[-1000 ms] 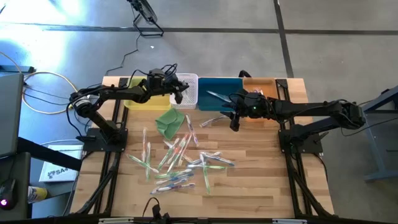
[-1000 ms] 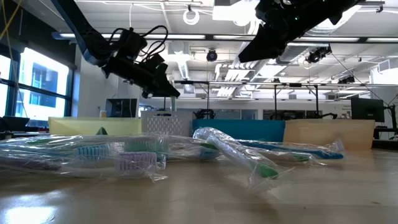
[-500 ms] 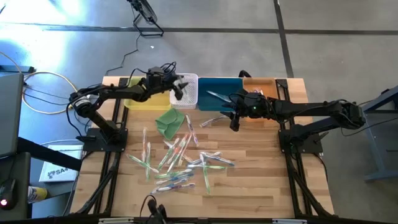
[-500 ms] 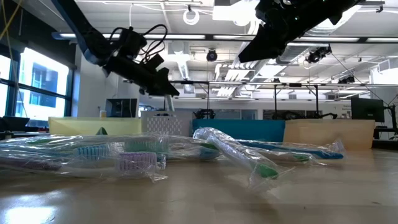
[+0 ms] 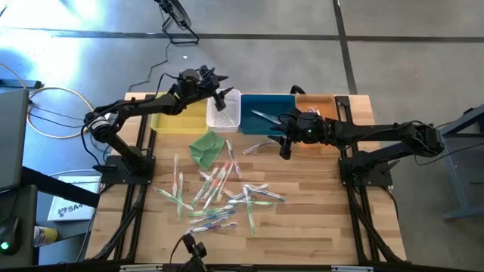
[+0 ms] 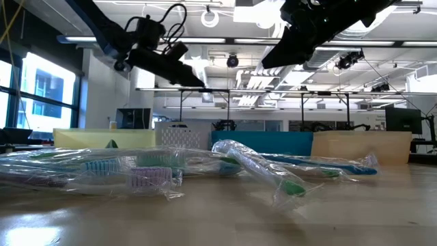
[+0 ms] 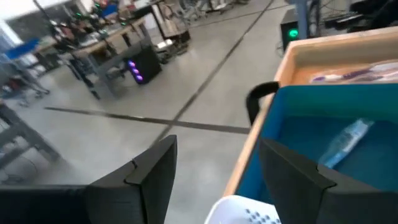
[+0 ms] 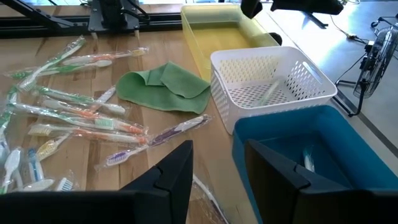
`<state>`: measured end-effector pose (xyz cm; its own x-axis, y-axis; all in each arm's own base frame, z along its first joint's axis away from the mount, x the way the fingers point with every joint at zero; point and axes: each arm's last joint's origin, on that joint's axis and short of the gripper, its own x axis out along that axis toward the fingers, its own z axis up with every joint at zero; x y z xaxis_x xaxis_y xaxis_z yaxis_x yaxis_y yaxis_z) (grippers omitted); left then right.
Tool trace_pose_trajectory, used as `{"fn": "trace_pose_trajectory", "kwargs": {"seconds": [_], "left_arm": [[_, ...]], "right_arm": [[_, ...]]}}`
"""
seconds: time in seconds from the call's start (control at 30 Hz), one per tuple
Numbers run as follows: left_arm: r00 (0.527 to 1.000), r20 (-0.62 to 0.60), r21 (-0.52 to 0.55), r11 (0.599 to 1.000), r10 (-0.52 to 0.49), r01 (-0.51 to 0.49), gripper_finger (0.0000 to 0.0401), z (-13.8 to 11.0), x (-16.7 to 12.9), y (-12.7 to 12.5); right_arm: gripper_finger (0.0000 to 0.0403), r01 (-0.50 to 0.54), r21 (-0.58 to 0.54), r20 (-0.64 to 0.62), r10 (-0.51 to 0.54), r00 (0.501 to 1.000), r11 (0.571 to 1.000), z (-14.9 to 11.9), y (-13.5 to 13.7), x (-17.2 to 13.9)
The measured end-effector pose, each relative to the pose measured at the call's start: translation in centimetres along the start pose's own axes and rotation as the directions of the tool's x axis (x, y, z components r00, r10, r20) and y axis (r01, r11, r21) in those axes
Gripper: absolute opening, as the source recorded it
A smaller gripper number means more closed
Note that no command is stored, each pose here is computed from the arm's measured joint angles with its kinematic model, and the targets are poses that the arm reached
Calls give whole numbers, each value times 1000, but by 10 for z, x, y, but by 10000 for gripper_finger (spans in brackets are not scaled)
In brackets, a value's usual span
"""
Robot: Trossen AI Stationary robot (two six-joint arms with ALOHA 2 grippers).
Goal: Pick & Place Toothbrushes
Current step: Put the orange toothbrush into the yellow bin
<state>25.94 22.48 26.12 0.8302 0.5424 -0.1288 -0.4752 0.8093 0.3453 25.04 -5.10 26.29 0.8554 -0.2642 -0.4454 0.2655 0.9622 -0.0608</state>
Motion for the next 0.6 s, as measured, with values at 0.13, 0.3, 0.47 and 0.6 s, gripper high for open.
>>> {"fn": "trace_pose_trajectory", "kwargs": {"seconds": [0.13, 0.3, 0.47, 0.6], "left_arm": [[999, -18, -79, 996, -37, 35, 218, 1, 1, -1], [988, -129, -135, 989, -83, 66, 218, -10, 0, -5], [969, -190, -148, 980, -161, 134, 218, -17, -2, -13], [969, -129, -84, 976, -211, 201, 218, -10, -6, -33]], "right_arm": [[136, 0, 0, 0, 0, 1000, 1000, 0, 0, 0], [136, 0, 0, 0, 0, 1000, 1000, 0, 0, 0], [136, 0, 0, 0, 0, 1000, 1000, 0, 0, 0], [136, 0, 0, 0, 0, 1000, 1000, 0, 0, 0]]}}
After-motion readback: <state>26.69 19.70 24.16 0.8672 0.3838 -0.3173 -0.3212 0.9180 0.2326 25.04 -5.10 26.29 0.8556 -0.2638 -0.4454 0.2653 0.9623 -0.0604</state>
